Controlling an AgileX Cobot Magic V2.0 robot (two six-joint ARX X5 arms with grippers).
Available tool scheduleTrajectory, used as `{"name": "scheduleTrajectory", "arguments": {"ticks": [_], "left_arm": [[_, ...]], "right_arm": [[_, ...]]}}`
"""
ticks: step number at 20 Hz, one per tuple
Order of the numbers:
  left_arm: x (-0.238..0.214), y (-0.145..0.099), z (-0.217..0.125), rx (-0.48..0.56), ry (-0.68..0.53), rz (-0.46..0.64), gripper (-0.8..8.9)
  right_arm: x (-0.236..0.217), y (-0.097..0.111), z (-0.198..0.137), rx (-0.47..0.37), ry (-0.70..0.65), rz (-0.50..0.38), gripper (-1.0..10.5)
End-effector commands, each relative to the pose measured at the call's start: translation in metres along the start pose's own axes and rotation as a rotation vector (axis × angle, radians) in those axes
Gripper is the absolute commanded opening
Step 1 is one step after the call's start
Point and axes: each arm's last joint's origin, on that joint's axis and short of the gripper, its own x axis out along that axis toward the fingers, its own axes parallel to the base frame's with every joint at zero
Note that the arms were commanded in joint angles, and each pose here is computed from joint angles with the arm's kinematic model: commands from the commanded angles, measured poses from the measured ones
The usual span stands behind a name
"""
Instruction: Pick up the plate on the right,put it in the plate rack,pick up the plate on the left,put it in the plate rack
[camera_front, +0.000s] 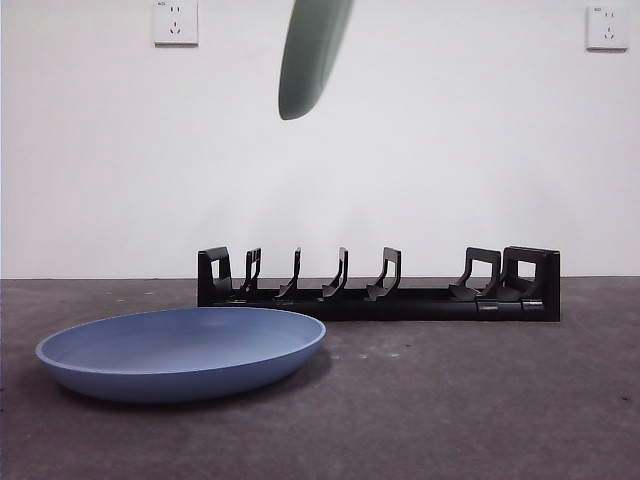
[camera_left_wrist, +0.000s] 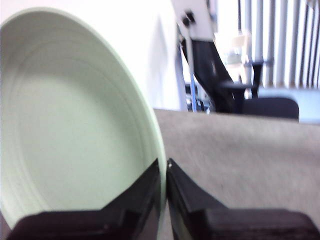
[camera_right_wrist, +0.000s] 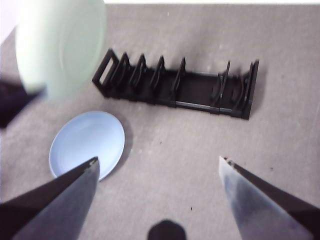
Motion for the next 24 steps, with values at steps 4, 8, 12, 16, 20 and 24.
{"name": "scheduleTrajectory", "arguments": {"ticks": [4,8,12,16,20,24], "left_arm": [[0.014,0.036,-0.025,-0.183,-0.001,0.071,-0.08],[0.031,0.056,-0.049,-0.241,0.034,0.108,-0.08],[0.053,0.073,-0.061,-0.259,0.064,0.101,-0.08],[0.07,0.084,-0.071,-0.271,0.085,0.111,-0.08],[0.076,0.093,-0.089,-0.292,0.122,0.13,-0.08],[0.072,0.101,-0.097,-0.308,0.152,0.154,-0.08]], "right_arm": [[-0.007,0.005,-0.008,-0.001,0.006,0.093,4.1],[-0.011,0.007,-0.009,0.011,-0.002,0.142,4.1],[-0.012,0.008,-0.01,0.022,-0.004,0.153,4.1],[-0.016,0.009,-0.012,0.024,-0.014,0.156,4.1],[-0.018,0.009,-0.013,0.022,-0.02,0.153,4.1],[-0.018,0.009,-0.013,0.021,-0.019,0.14,4.1]]}}
